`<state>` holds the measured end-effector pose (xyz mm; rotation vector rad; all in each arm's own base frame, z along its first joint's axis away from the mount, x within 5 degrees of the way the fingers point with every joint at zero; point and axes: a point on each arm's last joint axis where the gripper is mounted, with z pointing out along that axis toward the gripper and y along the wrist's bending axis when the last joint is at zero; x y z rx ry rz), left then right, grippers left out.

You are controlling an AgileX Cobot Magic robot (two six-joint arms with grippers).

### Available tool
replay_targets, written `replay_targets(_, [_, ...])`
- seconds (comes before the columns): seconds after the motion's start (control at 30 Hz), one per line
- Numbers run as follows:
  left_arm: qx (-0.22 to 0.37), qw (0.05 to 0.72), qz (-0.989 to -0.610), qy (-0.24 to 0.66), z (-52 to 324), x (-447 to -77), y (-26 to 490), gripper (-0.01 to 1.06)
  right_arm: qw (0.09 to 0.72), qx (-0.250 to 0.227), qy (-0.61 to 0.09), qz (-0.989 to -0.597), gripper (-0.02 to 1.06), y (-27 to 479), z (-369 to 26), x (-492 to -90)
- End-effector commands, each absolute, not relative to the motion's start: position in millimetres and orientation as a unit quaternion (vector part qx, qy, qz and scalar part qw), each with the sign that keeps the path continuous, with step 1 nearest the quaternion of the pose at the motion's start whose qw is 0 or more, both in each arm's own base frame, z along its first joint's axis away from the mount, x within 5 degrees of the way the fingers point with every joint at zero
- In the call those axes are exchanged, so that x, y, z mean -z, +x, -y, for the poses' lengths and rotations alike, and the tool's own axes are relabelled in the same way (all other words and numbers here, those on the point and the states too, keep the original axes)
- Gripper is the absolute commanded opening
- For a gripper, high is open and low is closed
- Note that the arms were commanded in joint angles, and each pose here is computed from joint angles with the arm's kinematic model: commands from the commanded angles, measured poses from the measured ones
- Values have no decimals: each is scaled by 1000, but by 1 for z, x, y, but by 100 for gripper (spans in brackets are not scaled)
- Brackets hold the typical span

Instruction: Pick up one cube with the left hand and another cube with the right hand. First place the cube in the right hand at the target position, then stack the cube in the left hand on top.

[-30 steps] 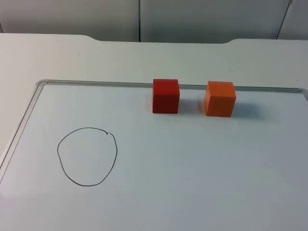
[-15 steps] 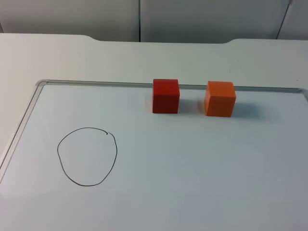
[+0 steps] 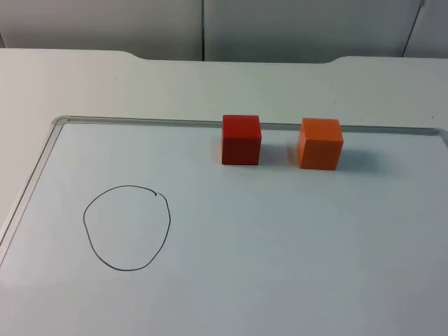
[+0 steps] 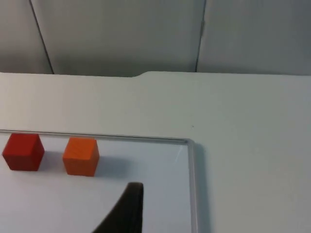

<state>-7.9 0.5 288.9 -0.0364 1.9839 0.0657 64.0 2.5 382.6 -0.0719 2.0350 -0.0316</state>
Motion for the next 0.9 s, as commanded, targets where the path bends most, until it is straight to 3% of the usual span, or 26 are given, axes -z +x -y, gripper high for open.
replay_targets(0.0, [-27,554,-832,-18,0,-291,-8,105,523,-4,-39,-851,103,82,-4,-397])
replay_targets(0.2, [-26,554,-832,-18,0,-291,-8,105,483,-81,-65,-869,103,130,-13,-418])
replay_targets(0.4, [-16,553,-833,-18,2,-291,-8,105,406,-123,-73,-902,102,188,-14,-404])
replay_targets(0.6, [-15,553,-833,-18,2,-291,-8,105,363,-145,-108,-914,102,234,-37,-377])
replay_targets(0.87, [-13,549,-835,-18,2,-290,-8,105,328,-127,-158,-923,101,265,-83,-349])
